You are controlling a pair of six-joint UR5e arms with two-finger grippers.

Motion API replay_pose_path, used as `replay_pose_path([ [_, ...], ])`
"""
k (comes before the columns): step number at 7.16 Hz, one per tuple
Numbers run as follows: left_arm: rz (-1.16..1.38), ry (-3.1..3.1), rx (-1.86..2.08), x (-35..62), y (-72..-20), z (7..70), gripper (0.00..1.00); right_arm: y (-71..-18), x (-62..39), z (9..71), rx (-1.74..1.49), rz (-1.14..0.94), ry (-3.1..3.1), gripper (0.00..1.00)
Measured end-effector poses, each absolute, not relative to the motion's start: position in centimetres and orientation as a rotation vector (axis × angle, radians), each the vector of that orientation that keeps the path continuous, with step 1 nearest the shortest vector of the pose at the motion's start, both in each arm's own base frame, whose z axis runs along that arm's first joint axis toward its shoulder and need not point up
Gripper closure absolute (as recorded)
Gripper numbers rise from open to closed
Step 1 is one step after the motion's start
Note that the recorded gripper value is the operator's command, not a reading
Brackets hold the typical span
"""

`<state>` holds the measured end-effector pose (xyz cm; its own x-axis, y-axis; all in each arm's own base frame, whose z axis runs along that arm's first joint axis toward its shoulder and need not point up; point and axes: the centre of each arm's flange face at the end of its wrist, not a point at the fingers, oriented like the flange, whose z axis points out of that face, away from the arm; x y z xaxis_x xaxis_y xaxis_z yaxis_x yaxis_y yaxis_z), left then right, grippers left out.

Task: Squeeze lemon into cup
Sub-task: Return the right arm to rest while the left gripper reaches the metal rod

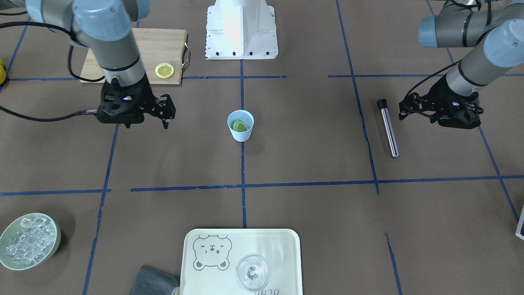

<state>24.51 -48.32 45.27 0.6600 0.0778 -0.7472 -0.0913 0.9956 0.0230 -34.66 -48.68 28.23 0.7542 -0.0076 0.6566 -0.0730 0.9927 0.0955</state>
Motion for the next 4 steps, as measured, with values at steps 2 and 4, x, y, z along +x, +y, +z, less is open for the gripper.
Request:
replay_pose_path([
  [2, 0.088, 0.823, -0.062, 27.5, -49.4, 46.4, 0.0, -51.7, -25.8, 34.0, 0.117, -0.078, -0.7, 0.0],
  [4, 0.112, 0.809, -0.092, 30.2, -49.7, 47.4, 0.0, -53.4, -16.9, 39.5, 0.106, -0.158, -0.728, 0.0],
])
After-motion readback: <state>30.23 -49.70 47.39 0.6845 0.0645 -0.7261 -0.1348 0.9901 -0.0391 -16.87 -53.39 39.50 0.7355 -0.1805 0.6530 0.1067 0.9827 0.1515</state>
